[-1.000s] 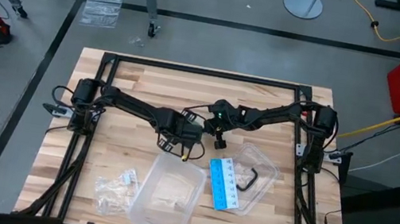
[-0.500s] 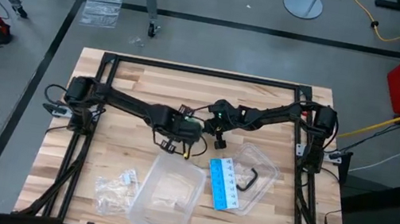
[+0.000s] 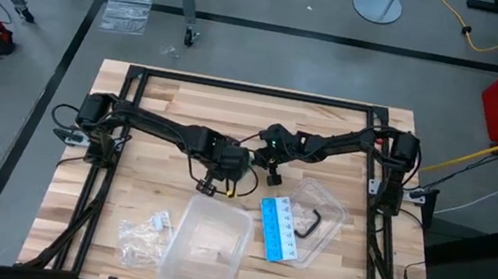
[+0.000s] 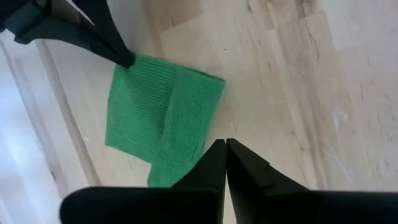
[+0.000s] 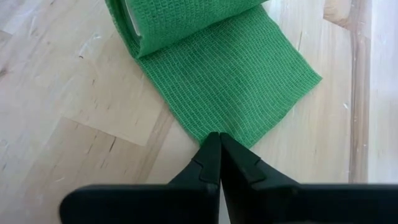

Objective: Roll bandage
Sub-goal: Roll the green bandage

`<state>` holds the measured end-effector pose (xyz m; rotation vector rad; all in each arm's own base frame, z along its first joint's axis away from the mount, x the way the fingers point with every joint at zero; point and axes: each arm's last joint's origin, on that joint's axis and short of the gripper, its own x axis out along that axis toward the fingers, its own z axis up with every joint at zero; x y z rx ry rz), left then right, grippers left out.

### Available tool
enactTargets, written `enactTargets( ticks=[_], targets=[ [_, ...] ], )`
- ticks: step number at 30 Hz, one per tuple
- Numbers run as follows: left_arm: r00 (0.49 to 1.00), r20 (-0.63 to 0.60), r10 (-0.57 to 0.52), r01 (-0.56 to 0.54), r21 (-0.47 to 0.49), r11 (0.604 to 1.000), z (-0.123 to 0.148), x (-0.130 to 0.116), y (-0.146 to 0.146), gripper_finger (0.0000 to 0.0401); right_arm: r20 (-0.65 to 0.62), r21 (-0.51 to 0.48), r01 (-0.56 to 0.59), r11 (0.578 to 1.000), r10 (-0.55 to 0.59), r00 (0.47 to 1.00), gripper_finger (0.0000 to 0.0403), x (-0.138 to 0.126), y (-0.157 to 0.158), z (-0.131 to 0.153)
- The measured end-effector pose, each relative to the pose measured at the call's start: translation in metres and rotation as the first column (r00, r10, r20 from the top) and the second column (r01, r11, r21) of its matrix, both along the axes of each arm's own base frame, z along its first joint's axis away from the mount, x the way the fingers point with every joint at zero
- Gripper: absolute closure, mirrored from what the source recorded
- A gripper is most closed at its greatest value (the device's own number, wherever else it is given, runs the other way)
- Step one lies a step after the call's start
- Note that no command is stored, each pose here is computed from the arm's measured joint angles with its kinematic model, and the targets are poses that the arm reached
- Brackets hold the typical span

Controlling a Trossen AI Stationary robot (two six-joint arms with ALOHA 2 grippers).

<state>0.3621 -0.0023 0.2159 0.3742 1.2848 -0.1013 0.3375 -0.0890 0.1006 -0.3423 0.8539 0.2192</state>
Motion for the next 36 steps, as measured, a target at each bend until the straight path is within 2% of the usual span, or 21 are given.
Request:
enactTargets(
  ticks=[11, 24, 36],
  targets=[
    [1.0, -0.001, 0.006, -0.006, -0.111, 0.994, -0.012, -0.003, 0.014, 0.04, 0.002, 0.0, 0.0, 1.0, 0.0, 1.0, 0.0395, 0.0, 0.0, 0.0],
    [0.999, 0.052, -0.013, 0.018, -0.1, 0.995, -0.033, -0.005, 0.023, 0.04, 0.005, -0.001, 0.0, 1.0, 0.0, 1.0, 0.0395, 0.0, 0.0, 0.0],
    [0.995, 0.097, -0.017, 0.024, -0.073, 0.997, -0.035, -0.003, 0.042, 0.04, 0.006, 0.0, -0.001, 1.0, 0.001, 1.0, 0.0395, 0.0, 0.0, 0.0]
  ],
)
